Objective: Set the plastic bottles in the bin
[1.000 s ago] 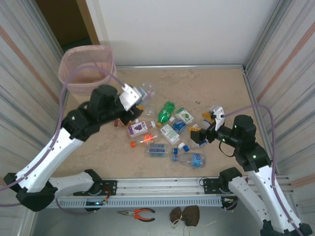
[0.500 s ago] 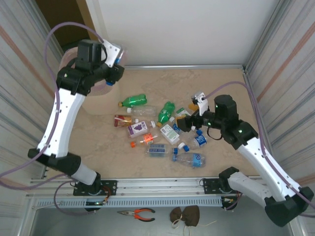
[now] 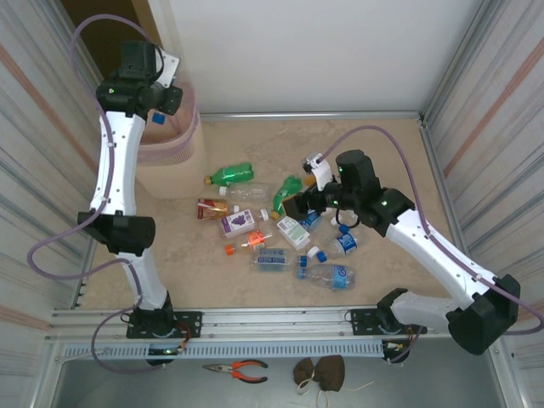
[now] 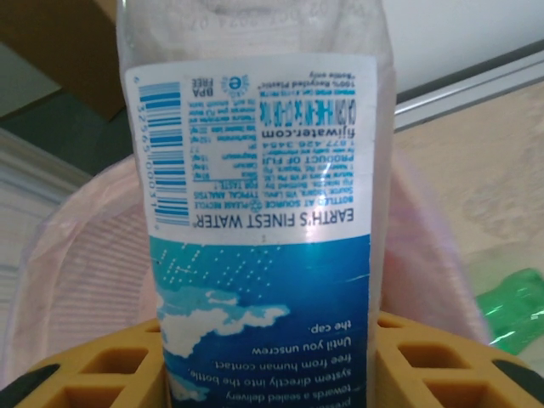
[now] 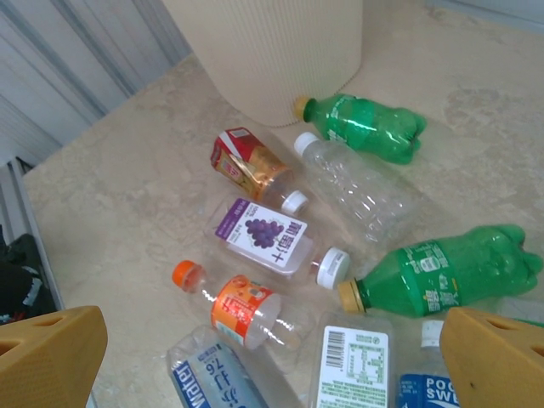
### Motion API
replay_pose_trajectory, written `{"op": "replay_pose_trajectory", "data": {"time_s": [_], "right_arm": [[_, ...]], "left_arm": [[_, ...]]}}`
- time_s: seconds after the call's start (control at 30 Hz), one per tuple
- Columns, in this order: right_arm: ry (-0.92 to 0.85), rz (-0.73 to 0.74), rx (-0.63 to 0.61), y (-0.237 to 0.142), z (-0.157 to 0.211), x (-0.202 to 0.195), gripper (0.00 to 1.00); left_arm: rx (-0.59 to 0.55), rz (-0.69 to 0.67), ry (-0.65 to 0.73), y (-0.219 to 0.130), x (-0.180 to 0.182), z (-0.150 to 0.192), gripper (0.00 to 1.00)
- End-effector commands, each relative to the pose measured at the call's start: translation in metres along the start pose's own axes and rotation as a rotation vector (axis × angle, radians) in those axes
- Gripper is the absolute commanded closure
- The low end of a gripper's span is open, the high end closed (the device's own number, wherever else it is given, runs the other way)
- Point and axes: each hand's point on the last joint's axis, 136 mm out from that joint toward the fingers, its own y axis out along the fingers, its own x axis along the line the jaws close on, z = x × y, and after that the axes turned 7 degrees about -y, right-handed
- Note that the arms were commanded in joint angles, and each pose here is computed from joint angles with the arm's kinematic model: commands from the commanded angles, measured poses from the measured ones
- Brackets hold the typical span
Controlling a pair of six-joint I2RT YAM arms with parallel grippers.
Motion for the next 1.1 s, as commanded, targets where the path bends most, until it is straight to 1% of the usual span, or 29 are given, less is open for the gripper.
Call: {"op": "replay_pose_trajectory", "data": {"time_s": [0.0, 0.13, 0.33, 0.47, 0.63, 0.73, 0.8, 0.83, 0.93, 1.07], "right_arm": [[-0.029, 0.013, 0.012, 0.001, -0.004, 0.005, 0.01], [-0.019, 0.006, 0.023, 0.007, 0.002, 0.010, 0.01], [-0.030, -0.020, 0.027, 0.014, 0.007, 0.017, 0.01], [-0.024, -0.024, 0.031, 0.015, 0.009, 0.018, 0.01], [-0.022, -0.033, 0.037, 0.016, 0.012, 0.020, 0.01], [-0.019, -0.029, 0.043, 0.015, 0.015, 0.019, 0.01], [-0.017, -0.027, 0.041, 0.014, 0.017, 0.020, 0.01], [-0.017, -0.024, 0.040, 0.013, 0.017, 0.019, 0.01], [-0.007, -0.012, 0.040, 0.012, 0.020, 0.017, 0.01], [0.005, -0.005, 0.030, 0.011, 0.021, 0.017, 0.01]], "left_arm": [[0.066, -0.085, 0.022, 0.009, 0.026, 0.018, 0.59], [0.145, -0.149, 0.012, 0.030, 0.049, 0.044, 0.59], [0.238, -0.244, 0.002, 0.050, 0.078, 0.072, 0.57], [0.295, -0.261, -0.010, 0.064, 0.085, 0.088, 0.56], [0.359, -0.229, -0.027, 0.092, 0.081, 0.111, 0.56], [0.392, -0.181, -0.027, 0.111, 0.070, 0.122, 0.56], [0.409, -0.159, -0.035, 0.117, 0.065, 0.128, 0.56], [0.444, -0.142, -0.034, 0.131, 0.060, 0.140, 0.56], [0.497, -0.106, -0.040, 0.143, 0.050, 0.158, 0.50], [0.538, -0.066, -0.063, 0.151, 0.039, 0.173, 0.45]]}}
